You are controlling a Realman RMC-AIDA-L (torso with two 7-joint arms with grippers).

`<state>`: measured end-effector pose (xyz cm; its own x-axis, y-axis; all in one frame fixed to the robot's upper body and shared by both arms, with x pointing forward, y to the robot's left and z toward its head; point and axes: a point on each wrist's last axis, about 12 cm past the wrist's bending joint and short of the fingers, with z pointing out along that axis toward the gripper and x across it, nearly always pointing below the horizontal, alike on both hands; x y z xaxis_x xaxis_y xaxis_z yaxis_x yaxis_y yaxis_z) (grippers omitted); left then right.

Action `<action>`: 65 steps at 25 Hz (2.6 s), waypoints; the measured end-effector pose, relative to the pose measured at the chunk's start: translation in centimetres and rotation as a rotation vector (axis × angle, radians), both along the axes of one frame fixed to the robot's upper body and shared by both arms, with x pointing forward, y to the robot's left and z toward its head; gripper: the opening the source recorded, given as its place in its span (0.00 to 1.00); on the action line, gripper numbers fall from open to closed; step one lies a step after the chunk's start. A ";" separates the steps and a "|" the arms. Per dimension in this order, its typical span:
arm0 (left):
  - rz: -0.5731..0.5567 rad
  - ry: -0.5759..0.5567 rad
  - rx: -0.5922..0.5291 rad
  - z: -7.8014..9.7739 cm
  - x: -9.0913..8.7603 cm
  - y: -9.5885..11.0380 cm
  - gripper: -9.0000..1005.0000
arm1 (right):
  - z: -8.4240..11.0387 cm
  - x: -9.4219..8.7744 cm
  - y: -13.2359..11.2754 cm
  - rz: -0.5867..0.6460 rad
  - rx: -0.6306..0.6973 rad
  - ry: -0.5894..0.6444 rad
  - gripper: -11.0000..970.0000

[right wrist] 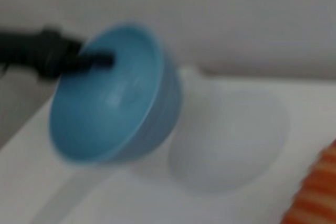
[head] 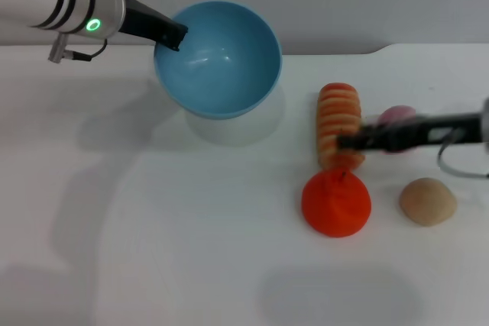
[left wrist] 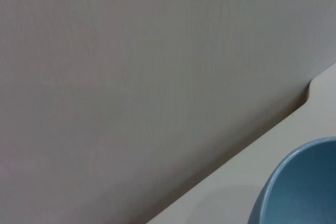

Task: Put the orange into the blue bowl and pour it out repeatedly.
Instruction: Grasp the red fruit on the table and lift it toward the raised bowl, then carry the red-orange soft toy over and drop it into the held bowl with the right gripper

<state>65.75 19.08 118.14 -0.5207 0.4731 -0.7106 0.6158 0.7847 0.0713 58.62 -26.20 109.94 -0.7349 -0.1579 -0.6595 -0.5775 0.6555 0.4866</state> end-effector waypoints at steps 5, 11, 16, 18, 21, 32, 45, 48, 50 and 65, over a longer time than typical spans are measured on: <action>-0.002 0.009 0.004 -0.2 0.1 -0.2 0.01 | -1.6 -0.9 1.6 0.066 -0.028 0.068 0.68; -0.002 0.011 0.006 -0.4 0.1 -0.2 0.01 | -2.7 -0.9 2.2 0.060 -0.031 0.106 0.63; 0.006 0.017 0.008 -0.8 -0.1 0.1 0.01 | -2.9 -0.9 2.2 0.061 -0.049 0.094 0.59; 0.008 0.020 0.008 -0.9 -0.1 0.2 0.01 | -2.8 -0.9 2.2 0.066 -0.049 0.091 0.57; 0.009 0.023 0.008 -1.0 -0.2 0.2 0.01 | -2.7 -0.8 2.4 0.077 -0.050 0.088 0.54; 0.007 0.045 0.009 -1.5 -0.4 0.3 0.01 | -1.6 -1.5 2.0 0.107 0.080 -0.037 0.22; -0.149 0.230 0.057 -1.6 -2.5 -2.4 0.01 | 8.5 -1.7 2.7 0.326 0.287 -0.358 0.11; -0.204 0.252 0.053 -2.2 -3.3 -3.7 0.01 | 7.9 -1.1 3.5 0.315 0.297 -0.334 0.09; -0.231 0.262 0.048 -2.4 -3.7 -4.4 0.01 | 6.8 -0.5 4.0 0.281 0.289 -0.297 0.08; -0.239 0.248 0.017 -2.7 -3.9 -4.7 0.01 | 4.1 0.0 4.8 0.250 0.239 -0.199 0.24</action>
<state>61.84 14.35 115.40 -0.5493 0.6134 -0.5674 0.7825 0.6159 -0.0917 58.63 -21.39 114.04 -0.5470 -0.1409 -0.8252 -0.8037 0.3644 0.4705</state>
